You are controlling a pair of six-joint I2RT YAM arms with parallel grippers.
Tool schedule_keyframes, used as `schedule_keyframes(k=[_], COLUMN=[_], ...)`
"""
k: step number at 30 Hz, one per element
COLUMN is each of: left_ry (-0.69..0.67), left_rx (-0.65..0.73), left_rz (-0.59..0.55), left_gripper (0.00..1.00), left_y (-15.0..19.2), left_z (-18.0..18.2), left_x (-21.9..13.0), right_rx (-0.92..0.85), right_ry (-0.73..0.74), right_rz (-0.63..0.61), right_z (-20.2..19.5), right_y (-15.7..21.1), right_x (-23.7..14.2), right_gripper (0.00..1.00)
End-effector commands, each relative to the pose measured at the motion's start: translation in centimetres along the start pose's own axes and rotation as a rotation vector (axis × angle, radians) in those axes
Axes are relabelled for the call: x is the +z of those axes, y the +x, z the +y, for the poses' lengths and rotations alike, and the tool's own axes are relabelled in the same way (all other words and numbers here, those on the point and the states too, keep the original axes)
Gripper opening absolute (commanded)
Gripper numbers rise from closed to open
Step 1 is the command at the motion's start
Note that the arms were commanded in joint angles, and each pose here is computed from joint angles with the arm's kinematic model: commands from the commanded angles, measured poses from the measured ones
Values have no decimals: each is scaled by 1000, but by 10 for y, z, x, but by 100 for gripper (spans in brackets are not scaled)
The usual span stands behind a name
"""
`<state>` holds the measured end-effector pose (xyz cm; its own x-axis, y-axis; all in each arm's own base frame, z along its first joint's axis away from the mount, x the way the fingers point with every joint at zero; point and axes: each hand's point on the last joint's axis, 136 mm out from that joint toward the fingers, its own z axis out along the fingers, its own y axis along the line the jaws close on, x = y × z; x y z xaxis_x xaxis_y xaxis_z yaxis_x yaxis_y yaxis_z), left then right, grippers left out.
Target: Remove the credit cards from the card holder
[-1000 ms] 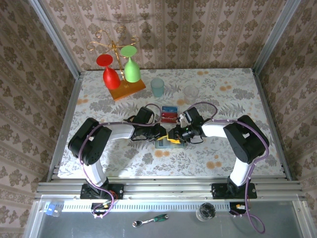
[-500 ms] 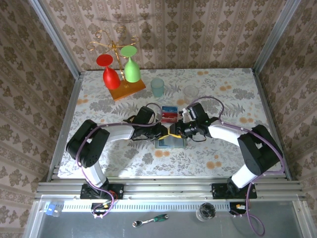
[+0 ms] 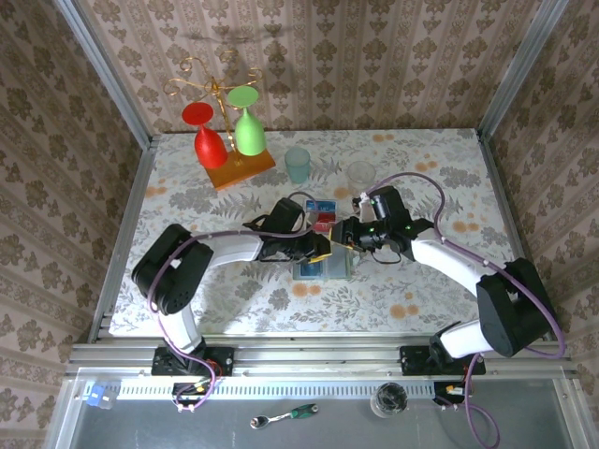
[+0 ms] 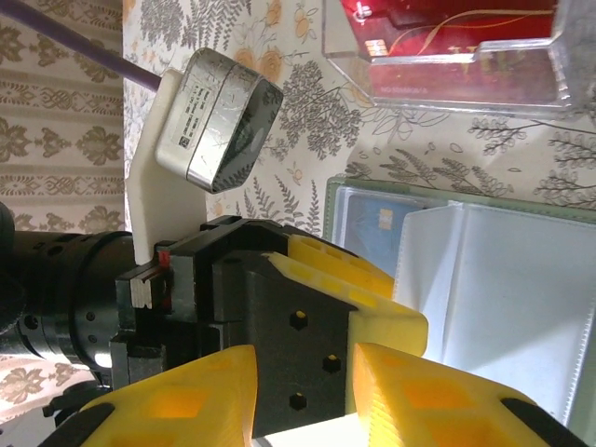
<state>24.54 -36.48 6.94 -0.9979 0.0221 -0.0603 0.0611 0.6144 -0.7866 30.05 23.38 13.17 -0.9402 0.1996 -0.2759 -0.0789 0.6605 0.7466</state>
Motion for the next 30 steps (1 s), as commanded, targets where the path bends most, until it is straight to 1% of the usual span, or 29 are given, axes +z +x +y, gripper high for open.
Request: schedule_keyframes(k=[1,5,9,15,21,30], left_ry=[10,18,19,23,19,6], left_rx=[-4,2,1,-4,-5,-32], left_rz=[34,47,59,59,12,-79], left_gripper=[33,35,39,39,37,35], left_y=[2,1,1,-1,-8,-19], left_z=[-8,-13,-13,-12,-8,11], left_x=[10,17,26,30,14,-26], right_rx=[-17,-13,-13,-7,14,40], right_ry=[27,33,39,41,47,32], right_rz=[-31,-42,-48,-44,-32,8], right_z=[-2,-4,-6,-8,-13,-14], right_y=[-1,0,0,2,4,8], right_x=[-13,-17,-21,-22,-17,2], right_gripper=[36,37,39,39,38,37])
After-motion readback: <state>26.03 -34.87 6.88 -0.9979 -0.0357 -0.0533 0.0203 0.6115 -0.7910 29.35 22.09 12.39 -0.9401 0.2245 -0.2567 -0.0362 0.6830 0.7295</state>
